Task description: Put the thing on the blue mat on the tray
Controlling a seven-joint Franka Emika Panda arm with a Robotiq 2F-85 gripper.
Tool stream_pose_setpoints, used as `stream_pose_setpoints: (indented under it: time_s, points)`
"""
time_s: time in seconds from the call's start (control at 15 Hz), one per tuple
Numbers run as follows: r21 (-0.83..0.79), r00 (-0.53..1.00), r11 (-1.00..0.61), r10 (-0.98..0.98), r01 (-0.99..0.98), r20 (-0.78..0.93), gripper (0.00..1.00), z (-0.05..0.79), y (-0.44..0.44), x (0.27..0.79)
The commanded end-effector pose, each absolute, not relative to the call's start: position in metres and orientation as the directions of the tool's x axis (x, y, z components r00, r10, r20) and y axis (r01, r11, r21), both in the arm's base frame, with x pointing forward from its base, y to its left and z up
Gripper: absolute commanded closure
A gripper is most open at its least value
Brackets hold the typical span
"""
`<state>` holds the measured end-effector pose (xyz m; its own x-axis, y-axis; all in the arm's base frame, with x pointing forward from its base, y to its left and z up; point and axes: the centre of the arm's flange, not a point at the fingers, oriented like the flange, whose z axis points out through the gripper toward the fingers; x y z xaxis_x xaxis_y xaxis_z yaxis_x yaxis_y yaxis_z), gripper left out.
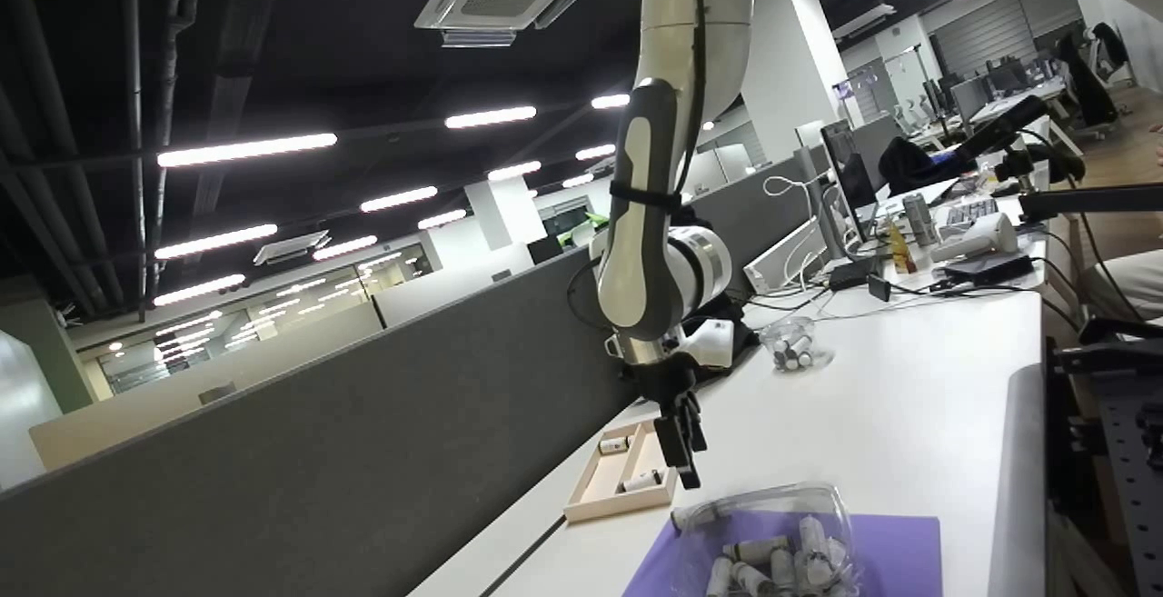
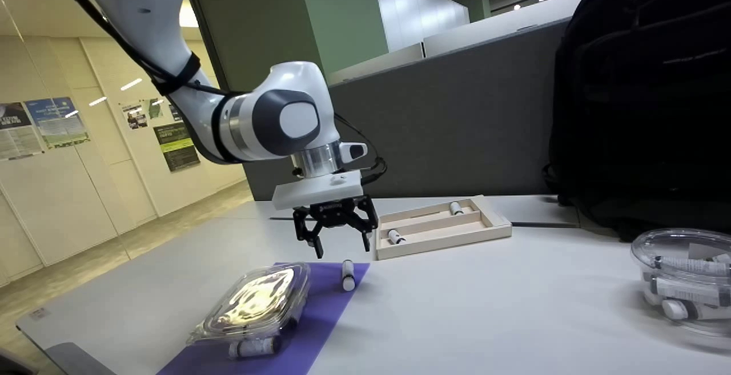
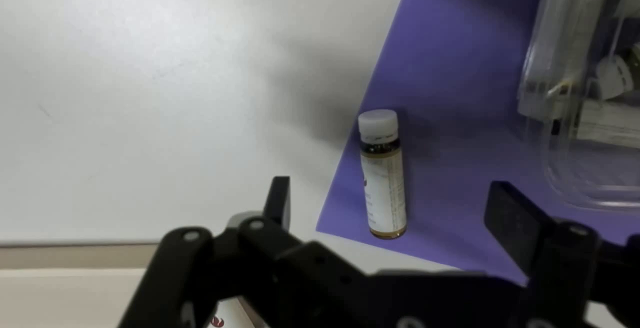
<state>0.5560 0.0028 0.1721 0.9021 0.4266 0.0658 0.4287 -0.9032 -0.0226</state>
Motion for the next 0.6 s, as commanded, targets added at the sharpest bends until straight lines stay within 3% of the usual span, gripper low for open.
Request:
stream_pose_setpoints:
  time_s: [0.0, 0.4, 0.47, 0.53]
  points:
    - [-0.036, 0.914, -0.914, 0.401, 0.404, 0.061, 0.00, 0.158, -0.006, 0.578]
    - [-0.025, 0.905, -0.905, 0.424, 0.424, 0.033, 0.00, 0.130, -0.006, 0.595]
    - [-0.025, 0.899, -0.899, 0.436, 0.437, 0.030, 0.25, 0.126, -0.003, 0.596]
    - [-0.028, 0.891, -0.891, 0.453, 0.454, 0.023, 0.26, 0.122, 0.000, 0.596]
